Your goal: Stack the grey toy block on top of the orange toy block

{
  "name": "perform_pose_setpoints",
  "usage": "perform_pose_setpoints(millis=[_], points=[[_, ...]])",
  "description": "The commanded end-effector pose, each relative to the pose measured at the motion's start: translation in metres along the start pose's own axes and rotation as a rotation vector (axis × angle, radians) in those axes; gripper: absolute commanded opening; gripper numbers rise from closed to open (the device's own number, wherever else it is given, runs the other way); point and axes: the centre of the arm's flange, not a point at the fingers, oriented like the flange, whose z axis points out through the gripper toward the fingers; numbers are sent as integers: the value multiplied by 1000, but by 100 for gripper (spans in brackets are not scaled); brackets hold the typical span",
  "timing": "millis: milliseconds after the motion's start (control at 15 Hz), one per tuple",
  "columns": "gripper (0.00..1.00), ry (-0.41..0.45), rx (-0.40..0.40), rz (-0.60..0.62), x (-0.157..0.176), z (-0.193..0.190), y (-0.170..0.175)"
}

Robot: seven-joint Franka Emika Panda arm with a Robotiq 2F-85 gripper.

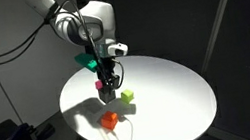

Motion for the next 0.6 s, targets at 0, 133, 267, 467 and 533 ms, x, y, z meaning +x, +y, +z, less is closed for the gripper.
perform_pose_setpoints(millis=[0,133,267,467,533], points=[[31,8,0,-20,2,2,11],[31,4,-2,-21,-2,6,16],[31,-1,-1,-14,-6,9,21],[31,-7,-1,-12,-12,14,28],[31,-7,-3,-10,-14,15,29]])
